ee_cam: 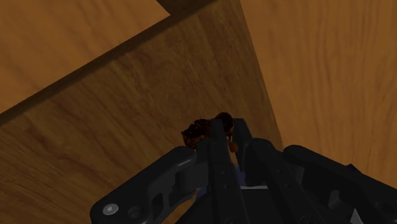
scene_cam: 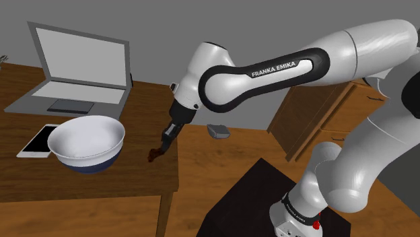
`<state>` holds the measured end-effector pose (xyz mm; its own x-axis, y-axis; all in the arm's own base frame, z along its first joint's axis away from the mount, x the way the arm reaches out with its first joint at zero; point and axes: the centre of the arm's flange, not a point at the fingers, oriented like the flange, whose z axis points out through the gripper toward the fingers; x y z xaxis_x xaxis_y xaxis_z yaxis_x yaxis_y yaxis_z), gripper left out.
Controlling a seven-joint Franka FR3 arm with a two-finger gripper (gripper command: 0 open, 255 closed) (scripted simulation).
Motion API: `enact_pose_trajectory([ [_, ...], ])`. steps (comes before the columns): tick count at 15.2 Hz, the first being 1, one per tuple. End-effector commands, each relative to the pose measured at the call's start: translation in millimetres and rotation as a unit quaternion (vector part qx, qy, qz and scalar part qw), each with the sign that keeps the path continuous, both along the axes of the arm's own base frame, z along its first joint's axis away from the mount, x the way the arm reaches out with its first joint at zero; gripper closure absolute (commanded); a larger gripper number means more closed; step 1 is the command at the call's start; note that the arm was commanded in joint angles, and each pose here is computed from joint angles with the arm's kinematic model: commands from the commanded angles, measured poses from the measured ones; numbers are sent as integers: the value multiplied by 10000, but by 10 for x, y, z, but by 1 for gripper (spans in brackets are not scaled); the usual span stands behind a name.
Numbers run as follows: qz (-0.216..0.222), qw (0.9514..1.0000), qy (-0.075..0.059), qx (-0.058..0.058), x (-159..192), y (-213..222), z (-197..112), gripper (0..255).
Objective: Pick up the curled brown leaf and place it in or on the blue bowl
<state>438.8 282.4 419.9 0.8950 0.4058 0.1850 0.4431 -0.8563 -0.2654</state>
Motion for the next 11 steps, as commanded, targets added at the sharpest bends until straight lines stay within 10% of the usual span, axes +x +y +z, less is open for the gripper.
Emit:
enact_pose_trajectory([
  [1, 0, 10000, 1, -1, 1, 4, 122, 255],
  [11, 0, 10000, 1, -1, 1, 4, 650, 255],
])
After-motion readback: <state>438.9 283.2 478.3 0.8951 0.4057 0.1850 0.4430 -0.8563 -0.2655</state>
